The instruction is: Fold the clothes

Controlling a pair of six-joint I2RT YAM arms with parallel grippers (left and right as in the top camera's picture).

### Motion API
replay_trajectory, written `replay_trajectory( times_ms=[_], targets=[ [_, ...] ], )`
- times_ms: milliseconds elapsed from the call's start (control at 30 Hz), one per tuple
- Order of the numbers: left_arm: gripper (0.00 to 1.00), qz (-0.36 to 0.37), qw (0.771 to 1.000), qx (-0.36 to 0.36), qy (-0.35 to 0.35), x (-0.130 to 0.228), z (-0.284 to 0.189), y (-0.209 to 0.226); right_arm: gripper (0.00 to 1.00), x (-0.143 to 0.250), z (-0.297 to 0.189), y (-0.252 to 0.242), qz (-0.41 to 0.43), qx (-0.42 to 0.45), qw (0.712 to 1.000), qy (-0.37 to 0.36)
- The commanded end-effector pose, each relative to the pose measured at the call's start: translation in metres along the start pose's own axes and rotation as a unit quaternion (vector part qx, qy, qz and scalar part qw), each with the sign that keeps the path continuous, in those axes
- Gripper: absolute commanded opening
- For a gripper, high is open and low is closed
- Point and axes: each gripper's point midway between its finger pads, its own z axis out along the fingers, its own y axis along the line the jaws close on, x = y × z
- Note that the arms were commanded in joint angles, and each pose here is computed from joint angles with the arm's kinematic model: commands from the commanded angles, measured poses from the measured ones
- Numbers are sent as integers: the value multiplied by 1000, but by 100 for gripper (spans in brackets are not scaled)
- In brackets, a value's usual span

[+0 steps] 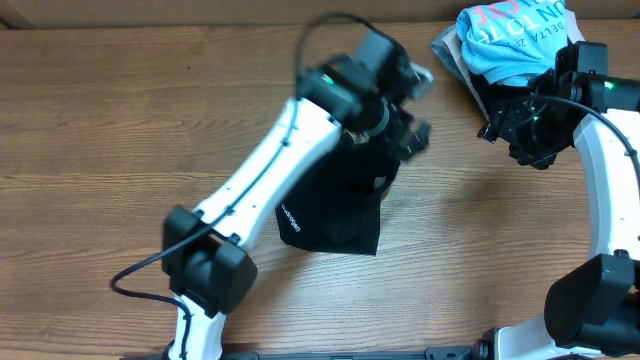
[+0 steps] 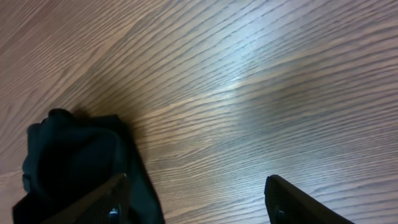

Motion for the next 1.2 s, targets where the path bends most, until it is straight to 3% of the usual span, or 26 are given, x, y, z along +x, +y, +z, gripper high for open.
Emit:
replay_trajectory(
  times_ms=[0,167,400,533,767,1100,1167],
  targets=[
    [100,-45,996,-28,-69,-36,-59,43,73,2,-12,25,-18,-41,999,-10],
    [100,-85,988,-67,-114,-48,-116,95,72,24,-2,71,-83,-59,995,9],
    [100,-149,977,-106,-111,-25,-147,156,75,90,26,141,-232,-50,970,47],
    [100,-160,975,-121,-101,-13,-157,174,76,133,43,167,-313,-57,945,72],
    [100,-169,970,-147,-93,-5,-162,186,81,159,70,187,-409,-55,910,47],
    [99,-159,972,-147,-91,-5,-161,185,68,177,104,186,-459,-92,882,57],
    [100,-159,972,-148,-92,-6,-161,185,60,176,111,184,-460,-91,882,48]
  ],
)
